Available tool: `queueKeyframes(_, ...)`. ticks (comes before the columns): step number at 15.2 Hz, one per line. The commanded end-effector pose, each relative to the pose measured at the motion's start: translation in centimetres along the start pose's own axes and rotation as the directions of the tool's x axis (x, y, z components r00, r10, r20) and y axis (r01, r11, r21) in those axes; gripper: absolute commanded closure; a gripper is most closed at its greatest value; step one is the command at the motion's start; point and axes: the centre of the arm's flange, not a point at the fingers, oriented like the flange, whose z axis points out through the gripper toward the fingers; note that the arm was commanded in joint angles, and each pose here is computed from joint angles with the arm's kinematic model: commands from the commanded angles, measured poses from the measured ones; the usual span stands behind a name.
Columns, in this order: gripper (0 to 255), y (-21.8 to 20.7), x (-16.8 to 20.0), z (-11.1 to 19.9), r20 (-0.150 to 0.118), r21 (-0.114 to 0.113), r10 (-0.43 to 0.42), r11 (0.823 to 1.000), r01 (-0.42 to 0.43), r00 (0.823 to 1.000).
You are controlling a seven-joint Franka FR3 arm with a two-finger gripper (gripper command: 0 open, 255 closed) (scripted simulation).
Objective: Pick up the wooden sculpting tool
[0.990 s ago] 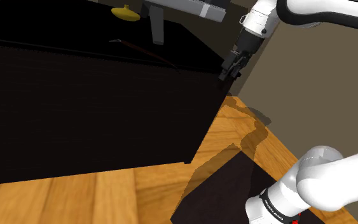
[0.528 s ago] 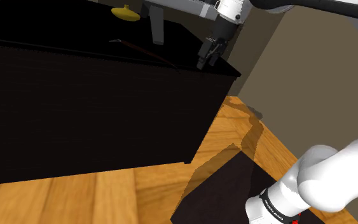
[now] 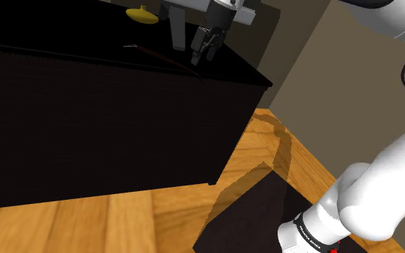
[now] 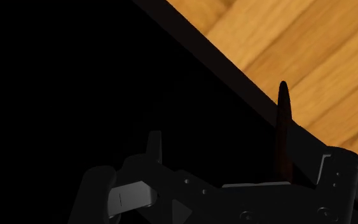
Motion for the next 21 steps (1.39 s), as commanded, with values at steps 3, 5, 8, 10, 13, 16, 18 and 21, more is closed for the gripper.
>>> queueKeyframes(3,0,-2.6,4.1,-0.4,-0.011,-0.003,-0.065,0.998,0.065,0.998)
queueKeyframes(5,0,-4.1,6.2,-0.5,-0.017,-0.004,-0.097,0.995,0.097,0.995)
queueKeyframes(8,0,-6.4,9.3,-0.8,-0.025,-0.007,-0.145,0.989,0.145,0.989)
queueKeyframes(10,0,-6.4,9.3,-0.3,-0.025,-0.007,-0.146,0.989,0.146,0.989)
queueKeyframes(13,0,-6.5,9.1,1.3,-0.025,-0.007,-0.146,0.989,0.146,0.989)
queueKeyframes(16,0,-6.5,8.8,3.2,-0.025,-0.007,-0.146,0.989,0.146,0.989)
queueKeyframes(18,0,-6.5,8.8,3.2,-0.025,-0.007,-0.146,0.989,0.146,0.989)
queueKeyframes(21,255,-6.5,8.7,3.3,-0.025,-0.008,-0.146,0.989,0.145,0.989)
